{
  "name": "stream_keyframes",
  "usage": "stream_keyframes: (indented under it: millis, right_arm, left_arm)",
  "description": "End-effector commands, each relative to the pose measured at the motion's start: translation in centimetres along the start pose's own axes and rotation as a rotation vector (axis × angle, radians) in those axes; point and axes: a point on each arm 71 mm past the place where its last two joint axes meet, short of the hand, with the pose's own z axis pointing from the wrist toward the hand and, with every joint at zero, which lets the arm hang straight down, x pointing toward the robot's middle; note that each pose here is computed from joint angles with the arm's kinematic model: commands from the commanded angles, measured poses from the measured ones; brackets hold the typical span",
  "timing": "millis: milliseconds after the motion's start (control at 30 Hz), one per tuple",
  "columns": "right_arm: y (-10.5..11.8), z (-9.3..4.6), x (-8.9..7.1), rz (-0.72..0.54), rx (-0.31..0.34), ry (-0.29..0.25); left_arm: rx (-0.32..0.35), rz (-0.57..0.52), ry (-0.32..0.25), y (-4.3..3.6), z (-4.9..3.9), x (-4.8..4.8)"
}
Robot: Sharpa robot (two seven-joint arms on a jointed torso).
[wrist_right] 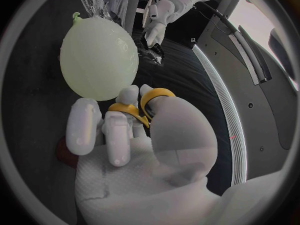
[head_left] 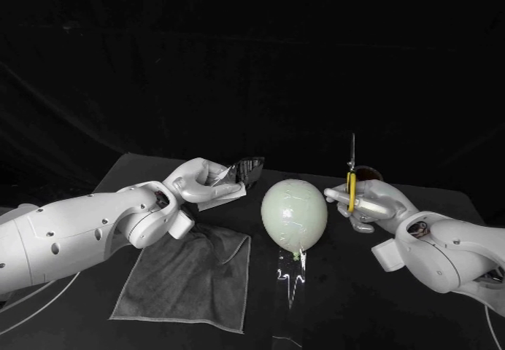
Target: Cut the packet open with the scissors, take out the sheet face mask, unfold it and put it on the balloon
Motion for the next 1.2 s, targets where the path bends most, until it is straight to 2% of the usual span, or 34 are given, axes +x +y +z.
stream_keyframes:
  millis: [33, 167, 467, 733, 933, 1200]
  right_arm:
    - [0.7, 0.4, -0.2, -0.016, -0.071, -0.038]
    - [1.5, 1.0, -0.2, -0.026, -0.101, -0.055]
    - [3.2, 2.0, 0.0, -0.039, -0.152, -0.073]
    - [4.5, 2.7, 0.3, -0.045, -0.179, -0.071]
    - [5.2, 3.1, 1.1, -0.042, -0.190, -0.041]
    - [6.1, 3.2, 2.1, -0.036, -0.211, -0.009]
  left_arm:
    - [0.012, -0.257, -0.031, -0.37, 0.36, 0.29]
    - [0.007, -0.366, -0.018, -0.55, 0.88, 1.17]
    - [0.004, -0.448, 0.030, -1.09, 1.92, 2.90]
    - [0.020, -0.457, 0.067, -2.18, 2.74, 3.54]
    - [0.051, -0.408, 0.109, -3.40, 3.72, 3.82]
    - [0.071, -0.367, 0.147, -4.62, 4.80, 4.60]
